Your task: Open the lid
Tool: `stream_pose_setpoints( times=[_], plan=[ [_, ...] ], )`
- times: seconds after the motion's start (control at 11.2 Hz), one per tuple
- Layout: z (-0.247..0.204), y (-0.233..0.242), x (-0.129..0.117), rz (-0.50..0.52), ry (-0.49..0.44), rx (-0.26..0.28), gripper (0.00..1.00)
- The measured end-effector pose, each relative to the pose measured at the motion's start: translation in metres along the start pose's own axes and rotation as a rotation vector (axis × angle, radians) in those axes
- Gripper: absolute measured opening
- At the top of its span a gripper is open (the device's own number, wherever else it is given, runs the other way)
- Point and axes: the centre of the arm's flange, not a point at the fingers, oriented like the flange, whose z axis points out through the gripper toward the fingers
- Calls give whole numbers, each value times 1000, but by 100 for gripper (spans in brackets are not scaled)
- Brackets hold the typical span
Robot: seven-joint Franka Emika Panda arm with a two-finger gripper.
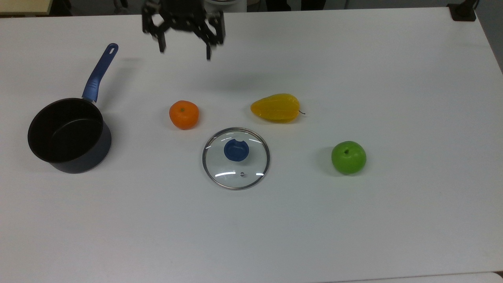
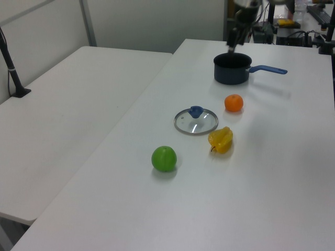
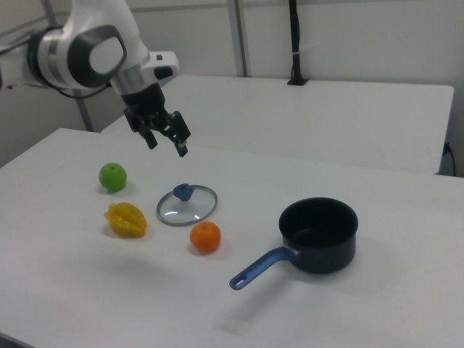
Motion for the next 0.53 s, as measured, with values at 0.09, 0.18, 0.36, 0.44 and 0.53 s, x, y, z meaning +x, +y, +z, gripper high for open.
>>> stream_pose_setpoints(
  times=[0.09, 0.18, 0.36, 0.44, 0.53],
  plan=[
    [-16, 14, -13, -27, -44, -1, 100],
    [-30, 26, -25, -51, -83, -3, 100],
    [-46, 39, -43, -71, -136, -3, 100],
    [-48, 41, -47, -74, -153, -3, 100],
    [-48, 43, -48, -73, -158, -3, 100]
  ],
)
